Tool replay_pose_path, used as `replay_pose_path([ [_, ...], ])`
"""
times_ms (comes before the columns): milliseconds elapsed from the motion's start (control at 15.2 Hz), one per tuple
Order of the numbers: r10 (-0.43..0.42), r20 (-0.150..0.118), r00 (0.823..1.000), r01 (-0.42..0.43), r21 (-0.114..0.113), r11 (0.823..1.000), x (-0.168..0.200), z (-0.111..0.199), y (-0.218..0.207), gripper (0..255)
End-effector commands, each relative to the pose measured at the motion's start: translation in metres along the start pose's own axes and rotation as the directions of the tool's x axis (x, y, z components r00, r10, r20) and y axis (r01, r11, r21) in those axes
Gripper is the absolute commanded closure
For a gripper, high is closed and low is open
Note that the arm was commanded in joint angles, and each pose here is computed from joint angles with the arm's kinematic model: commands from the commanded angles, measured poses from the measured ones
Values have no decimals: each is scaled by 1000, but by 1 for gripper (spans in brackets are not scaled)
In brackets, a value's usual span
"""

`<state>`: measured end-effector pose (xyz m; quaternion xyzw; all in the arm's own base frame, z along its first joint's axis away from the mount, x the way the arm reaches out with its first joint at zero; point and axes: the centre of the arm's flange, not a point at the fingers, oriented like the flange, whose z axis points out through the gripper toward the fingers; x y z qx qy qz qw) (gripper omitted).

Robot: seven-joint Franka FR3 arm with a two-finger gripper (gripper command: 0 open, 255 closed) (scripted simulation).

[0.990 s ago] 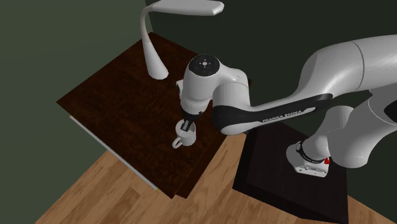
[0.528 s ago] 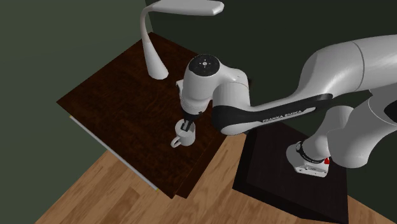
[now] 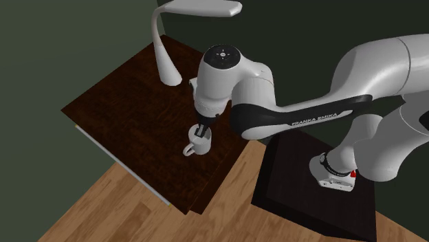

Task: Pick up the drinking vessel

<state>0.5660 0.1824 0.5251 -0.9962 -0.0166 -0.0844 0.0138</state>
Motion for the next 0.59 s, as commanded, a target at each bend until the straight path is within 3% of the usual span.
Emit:
replay_pose_path([
  [0, 0, 0, 1000, 0, 0, 1000, 3, -10, 0, 255],
  [528, 0, 0, 1000, 0, 0, 1000, 9, -42, -1, 255],
])
